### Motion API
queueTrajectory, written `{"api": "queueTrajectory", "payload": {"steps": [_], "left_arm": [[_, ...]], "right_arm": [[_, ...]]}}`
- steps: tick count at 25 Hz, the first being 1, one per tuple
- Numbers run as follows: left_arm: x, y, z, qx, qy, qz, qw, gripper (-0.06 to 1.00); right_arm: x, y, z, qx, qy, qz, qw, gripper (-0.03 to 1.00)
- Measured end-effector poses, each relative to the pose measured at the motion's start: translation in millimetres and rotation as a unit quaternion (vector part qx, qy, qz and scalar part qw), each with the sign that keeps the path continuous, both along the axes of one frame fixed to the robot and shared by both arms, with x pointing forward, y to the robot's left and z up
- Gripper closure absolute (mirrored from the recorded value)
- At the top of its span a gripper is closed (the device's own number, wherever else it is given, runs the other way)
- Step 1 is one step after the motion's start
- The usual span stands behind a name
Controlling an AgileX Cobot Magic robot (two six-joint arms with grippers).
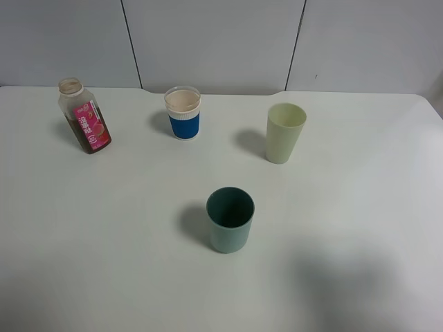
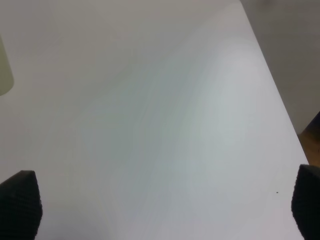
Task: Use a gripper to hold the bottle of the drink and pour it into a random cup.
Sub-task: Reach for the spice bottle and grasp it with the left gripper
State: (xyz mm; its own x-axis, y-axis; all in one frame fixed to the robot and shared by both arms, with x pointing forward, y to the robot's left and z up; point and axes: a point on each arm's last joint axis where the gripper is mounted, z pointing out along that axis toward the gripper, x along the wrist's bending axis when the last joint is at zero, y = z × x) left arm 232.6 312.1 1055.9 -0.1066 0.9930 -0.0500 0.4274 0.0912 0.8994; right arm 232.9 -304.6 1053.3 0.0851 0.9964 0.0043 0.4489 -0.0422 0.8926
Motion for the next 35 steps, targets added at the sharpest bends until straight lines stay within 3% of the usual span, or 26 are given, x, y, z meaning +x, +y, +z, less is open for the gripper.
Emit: {"api": "queueTrajectory", "payload": {"steps": [10, 19, 30, 35], "left_arm": [[10.4, 3.2, 22.3, -0.05, -0.102, 0.038, 0.993, -0.04], [58.0, -2.2, 37.3, -0.046, -0.11, 0.017, 0.993, -0.04], [119.7, -5.5, 35.8, 0.013, -0.088, -0.01, 0.996, -0.04], [144.0, 1.7, 24.3, 0.037, -0.072, 0.0, 0.997, -0.04]], "right_arm": [[0.0, 0.0, 0.0, 0.0, 0.0, 0.0, 1.0, -0.03], [0.0, 0.0, 0.0, 0.0, 0.0, 0.0, 1.0, -0.03], [0.0, 0.0, 0.0, 0.0, 0.0, 0.0, 1.0, -0.03], [0.0, 0.0, 0.0, 0.0, 0.0, 0.0, 1.0, -0.03]]}}
